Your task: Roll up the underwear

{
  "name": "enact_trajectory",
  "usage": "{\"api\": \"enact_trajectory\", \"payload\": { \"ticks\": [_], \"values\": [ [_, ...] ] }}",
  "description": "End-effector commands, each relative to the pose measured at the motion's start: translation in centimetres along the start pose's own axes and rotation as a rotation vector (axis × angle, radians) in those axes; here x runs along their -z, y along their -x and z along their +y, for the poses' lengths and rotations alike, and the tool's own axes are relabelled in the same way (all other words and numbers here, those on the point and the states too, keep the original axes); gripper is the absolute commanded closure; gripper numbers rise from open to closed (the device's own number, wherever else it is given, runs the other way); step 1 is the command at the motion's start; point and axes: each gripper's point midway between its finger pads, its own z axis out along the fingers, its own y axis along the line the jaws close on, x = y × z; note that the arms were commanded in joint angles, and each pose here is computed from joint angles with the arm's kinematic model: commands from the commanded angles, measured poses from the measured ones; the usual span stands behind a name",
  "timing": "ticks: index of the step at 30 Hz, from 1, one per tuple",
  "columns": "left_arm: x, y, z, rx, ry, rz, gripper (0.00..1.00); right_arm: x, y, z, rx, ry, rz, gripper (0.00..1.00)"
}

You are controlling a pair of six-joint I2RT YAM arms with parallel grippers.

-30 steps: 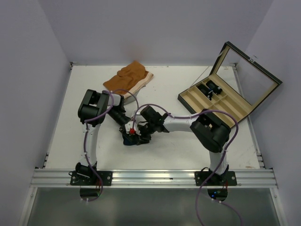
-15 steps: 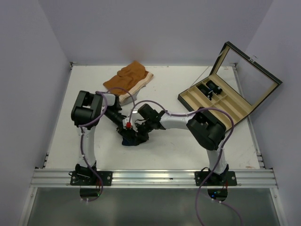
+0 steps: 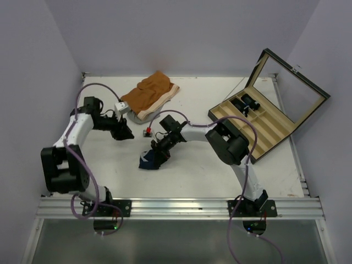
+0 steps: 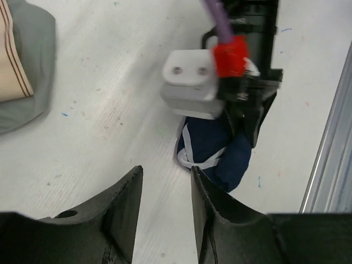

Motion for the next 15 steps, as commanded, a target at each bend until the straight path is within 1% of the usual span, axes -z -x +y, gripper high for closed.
{"api": "enact_trajectory", "payload": {
  "ticks": [1,2,3,4,5,6,7,8,9,10,11,12,15],
  "values": [
    [1.6,0.1,-0.7,-0.235,0.128,0.014,0.57,-0.5,-3.7,-2.2,-0.217,-0.021,0.078,1.00],
    [2.5,0.5,-1.7,-0.323,0.164,0.009,0.56,-0.7,-3.9,-2.7,-0.235,-0.015,0.083,1.00],
    [2.0,-1.5,-2.6,-0.341,0.152,0.041,0.55,-0.6,-4.2,-3.0,-0.253,-0.011,0.081,1.00],
    [1.7,-2.2,-3.0,-0.432,0.155,0.090,0.54,-0.7,-4.3,-3.1,-0.271,-0.004,0.079,1.00],
    [1.6,-2.4,-4.2,-0.509,0.162,0.098,0.54,-0.7,-4.3,-3.3,-0.274,-0.005,0.079,1.00],
    [0.1,-4.0,-5.4,-0.568,0.130,0.149,0.53,-0.8,-4.9,-3.6,-0.298,-0.005,0.085,1.00],
    [-0.4,-4.5,-6.1,-0.607,0.125,0.158,0.53,-0.8,-5.1,-3.7,-0.309,-0.001,0.085,1.00],
    [-0.7,-3.6,-6.6,-0.693,0.148,0.130,0.53,-0.8,-5.2,-3.9,-0.315,-0.002,0.088,1.00],
    [-2.1,-4.8,-7.9,-0.735,0.098,0.147,0.51,-0.9,-5.5,-4.0,-0.325,-0.002,0.092,1.00],
    [-2.5,-5.1,-7.9,-0.759,0.117,0.171,0.51,-0.9,-5.6,-4.1,-0.331,-0.003,0.091,1.00],
    [-3.0,-4.8,-8.1,-0.802,0.119,0.168,0.51,-0.9,-5.8,-4.1,-0.338,-0.003,0.093,1.00],
    [-3.9,-5.4,-8.8,-0.827,0.092,0.191,0.51,-1.0,-6.0,-4.2,-0.347,-0.001,0.098,1.00],
    [-5.5,-5.5,-9.1,-0.850,0.073,0.210,0.51,-0.9,-6.2,-4.3,-0.362,0.000,0.096,1.00]
  ]
}}
